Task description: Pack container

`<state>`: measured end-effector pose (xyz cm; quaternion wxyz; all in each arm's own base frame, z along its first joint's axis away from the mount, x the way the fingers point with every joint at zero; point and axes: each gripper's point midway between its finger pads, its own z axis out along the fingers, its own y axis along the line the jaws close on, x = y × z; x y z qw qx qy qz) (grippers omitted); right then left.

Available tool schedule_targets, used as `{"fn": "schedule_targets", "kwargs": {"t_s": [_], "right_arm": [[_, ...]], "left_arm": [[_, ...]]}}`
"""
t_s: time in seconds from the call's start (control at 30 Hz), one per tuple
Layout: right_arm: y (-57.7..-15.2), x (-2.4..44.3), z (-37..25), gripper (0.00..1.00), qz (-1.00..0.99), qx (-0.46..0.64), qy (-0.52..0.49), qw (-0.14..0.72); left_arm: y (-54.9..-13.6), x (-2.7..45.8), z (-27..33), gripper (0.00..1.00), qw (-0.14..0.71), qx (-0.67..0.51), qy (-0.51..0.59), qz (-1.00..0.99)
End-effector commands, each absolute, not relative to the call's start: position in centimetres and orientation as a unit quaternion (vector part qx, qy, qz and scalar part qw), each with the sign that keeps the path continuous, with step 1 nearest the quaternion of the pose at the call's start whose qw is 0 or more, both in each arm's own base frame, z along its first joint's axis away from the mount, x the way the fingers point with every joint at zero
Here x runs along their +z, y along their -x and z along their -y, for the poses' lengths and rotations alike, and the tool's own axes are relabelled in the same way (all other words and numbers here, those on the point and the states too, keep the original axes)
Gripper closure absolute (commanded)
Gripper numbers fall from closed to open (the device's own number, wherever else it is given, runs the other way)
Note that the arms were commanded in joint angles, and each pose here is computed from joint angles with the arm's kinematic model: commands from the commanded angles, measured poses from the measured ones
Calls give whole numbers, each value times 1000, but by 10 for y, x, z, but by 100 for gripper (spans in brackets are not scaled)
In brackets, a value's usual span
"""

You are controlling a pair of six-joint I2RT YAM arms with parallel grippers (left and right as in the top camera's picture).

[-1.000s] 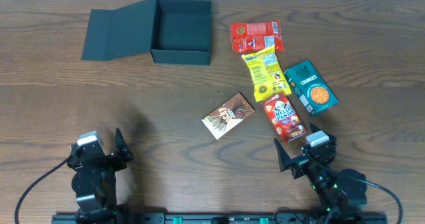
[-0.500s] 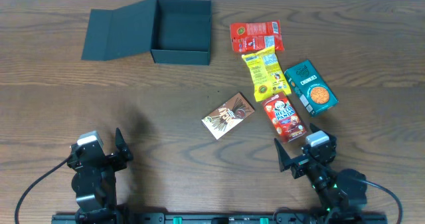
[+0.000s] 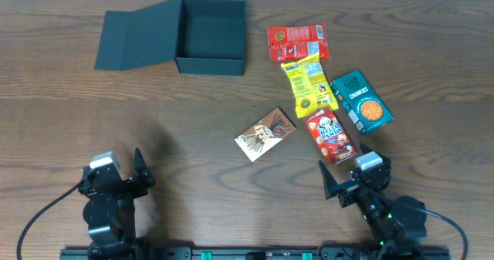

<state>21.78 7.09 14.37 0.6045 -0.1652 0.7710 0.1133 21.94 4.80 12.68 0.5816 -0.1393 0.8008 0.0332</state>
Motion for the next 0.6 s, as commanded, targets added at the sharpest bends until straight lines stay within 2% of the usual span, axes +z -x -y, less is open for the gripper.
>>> {"fn": "schedule_targets", "kwargs": {"t_s": [0.0, 0.1, 0.13, 0.3, 0.57], "right_arm": [[-216, 138, -76, 1, -770, 118, 180, 601], [-216, 138, -76, 1, -770, 118, 180, 601], [-216, 138, -76, 1, -770, 118, 180, 601], [-216, 138, -76, 1, -770, 118, 180, 601], [-216, 138, -76, 1, -770, 118, 180, 601]], "left_arm": [[-227, 128, -13, 5, 581, -117, 168, -787], [-216, 127, 47, 5, 478, -357, 222, -772], [-214, 126, 50, 5, 464, -372, 234, -769], [-214, 127, 52, 5, 424, -420, 305, -742], [-218, 141, 53, 5, 490, -380, 207, -757]]}}
